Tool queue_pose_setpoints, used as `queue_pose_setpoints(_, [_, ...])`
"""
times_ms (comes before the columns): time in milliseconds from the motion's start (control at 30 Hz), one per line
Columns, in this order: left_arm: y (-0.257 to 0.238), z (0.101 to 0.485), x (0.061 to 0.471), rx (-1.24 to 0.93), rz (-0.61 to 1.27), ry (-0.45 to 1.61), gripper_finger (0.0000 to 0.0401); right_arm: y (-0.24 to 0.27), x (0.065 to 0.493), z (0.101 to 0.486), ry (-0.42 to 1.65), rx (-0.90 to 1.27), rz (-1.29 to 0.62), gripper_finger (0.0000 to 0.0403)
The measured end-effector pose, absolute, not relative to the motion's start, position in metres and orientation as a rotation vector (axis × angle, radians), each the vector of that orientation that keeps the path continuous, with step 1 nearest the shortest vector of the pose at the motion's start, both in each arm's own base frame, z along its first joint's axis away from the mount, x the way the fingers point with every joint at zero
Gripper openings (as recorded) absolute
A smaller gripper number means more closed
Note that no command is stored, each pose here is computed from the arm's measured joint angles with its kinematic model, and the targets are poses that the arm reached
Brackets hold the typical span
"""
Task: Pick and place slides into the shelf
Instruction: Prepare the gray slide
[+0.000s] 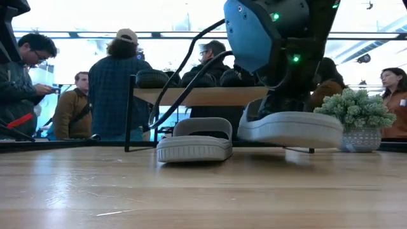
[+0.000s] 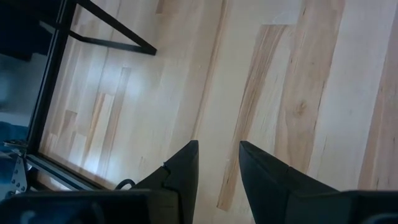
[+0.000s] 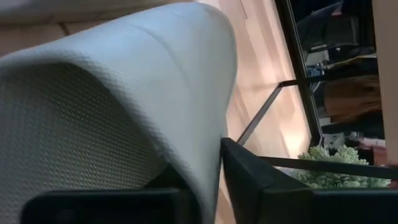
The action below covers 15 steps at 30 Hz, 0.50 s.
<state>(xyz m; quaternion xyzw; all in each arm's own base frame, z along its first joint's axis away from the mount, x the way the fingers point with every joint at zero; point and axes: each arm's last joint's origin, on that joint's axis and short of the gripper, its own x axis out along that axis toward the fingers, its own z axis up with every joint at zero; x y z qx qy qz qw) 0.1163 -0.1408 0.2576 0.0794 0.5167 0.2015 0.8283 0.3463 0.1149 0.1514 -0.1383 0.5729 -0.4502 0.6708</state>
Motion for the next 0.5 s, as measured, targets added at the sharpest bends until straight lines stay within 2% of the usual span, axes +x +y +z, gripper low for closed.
queue_pose_setpoints(267, [-0.141,0.258,0.116,0.169,0.427,1.096,0.01,0.118,0.347,0.155,1.307,-0.336,-0.979,0.0152])
queue_pose_setpoints(500, [-0.141,0.258,0.116,0.167,0.427,1.095,0.01,0.126,0.353,0.172,1.278,-0.32,-0.952,0.0184])
